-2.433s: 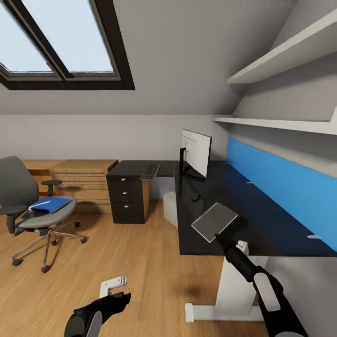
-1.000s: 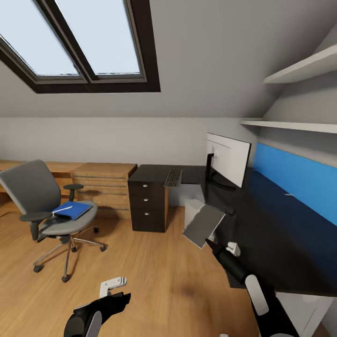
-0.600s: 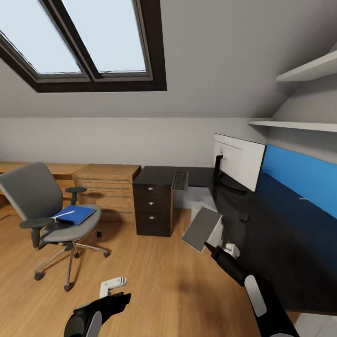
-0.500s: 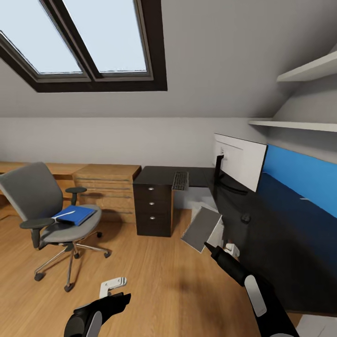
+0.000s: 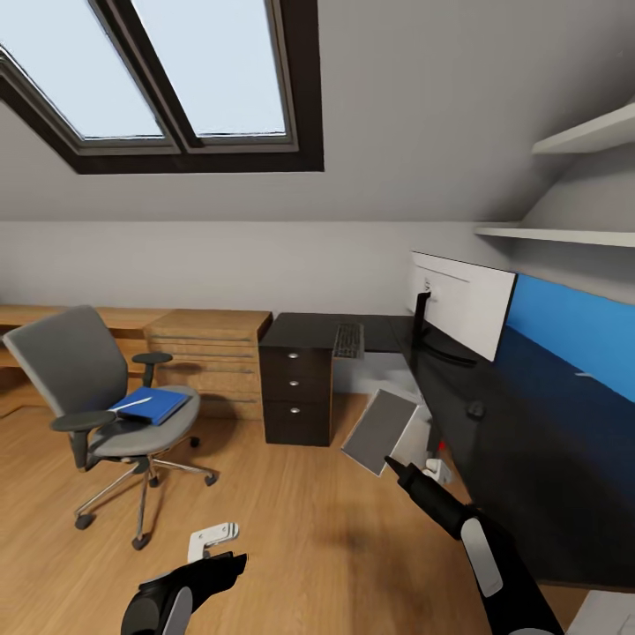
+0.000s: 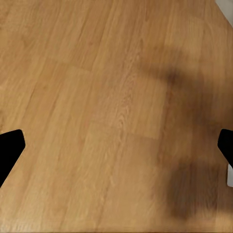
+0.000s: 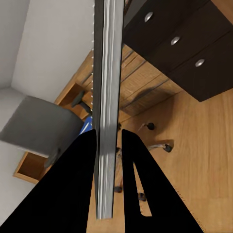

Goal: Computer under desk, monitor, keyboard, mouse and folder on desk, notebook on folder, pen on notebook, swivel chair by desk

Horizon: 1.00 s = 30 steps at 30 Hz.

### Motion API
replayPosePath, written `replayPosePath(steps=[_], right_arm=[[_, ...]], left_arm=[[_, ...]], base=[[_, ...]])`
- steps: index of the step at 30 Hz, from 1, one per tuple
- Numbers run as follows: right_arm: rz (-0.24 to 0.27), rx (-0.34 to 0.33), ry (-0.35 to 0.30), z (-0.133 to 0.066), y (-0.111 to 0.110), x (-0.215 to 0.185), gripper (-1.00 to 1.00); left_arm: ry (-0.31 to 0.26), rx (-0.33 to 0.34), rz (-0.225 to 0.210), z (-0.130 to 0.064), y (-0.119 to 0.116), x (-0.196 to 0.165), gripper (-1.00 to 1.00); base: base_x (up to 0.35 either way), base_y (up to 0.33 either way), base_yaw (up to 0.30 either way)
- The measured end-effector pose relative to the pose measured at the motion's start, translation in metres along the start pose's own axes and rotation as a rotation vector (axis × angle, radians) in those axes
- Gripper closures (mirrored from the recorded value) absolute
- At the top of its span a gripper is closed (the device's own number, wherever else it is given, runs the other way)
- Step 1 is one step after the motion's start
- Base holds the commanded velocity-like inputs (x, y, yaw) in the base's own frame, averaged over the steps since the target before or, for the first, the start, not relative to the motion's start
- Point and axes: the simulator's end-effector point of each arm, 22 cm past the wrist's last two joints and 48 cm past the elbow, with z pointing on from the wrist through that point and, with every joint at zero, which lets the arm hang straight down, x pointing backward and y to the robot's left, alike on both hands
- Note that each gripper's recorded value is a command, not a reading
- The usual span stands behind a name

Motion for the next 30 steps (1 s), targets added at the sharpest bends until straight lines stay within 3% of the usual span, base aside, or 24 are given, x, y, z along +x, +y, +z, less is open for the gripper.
replayPosePath(steps=[11, 24, 25, 27, 30], right_arm=[[0.001, 0.001, 0.003, 0.000, -0.001, 0.001, 1.00], [-0.003, 0.017, 0.015, 0.000, 0.007, -0.004, 1.00], [-0.088, 0.146, 0.069, 0.000, -0.018, 0.007, 1.00], [-0.104, 0.192, 0.081, 0.000, -0.022, 0.008, 1.00], [-0.173, 0.318, 0.120, -0.001, -0.039, 0.013, 1.00]], left_arm=[[0.013, 0.000, 0.001, 0.002, 0.000, 0.005, -1.00], [0.031, 0.000, 0.003, -0.005, -0.002, 0.004, -1.00], [0.031, -0.001, 0.002, -0.006, -0.002, 0.002, -1.00], [0.030, -0.002, 0.002, -0.008, -0.003, 0.000, -1.00], [0.031, -0.003, 0.002, -0.012, -0.004, -0.003, -1.00]], base=[[-0.002, 0.310, 0.000], [0.000, 0.040, 0.000], [0.000, 0.000, 0.000], [0.000, 0.000, 0.000], [0.000, 0.000, 0.000]])
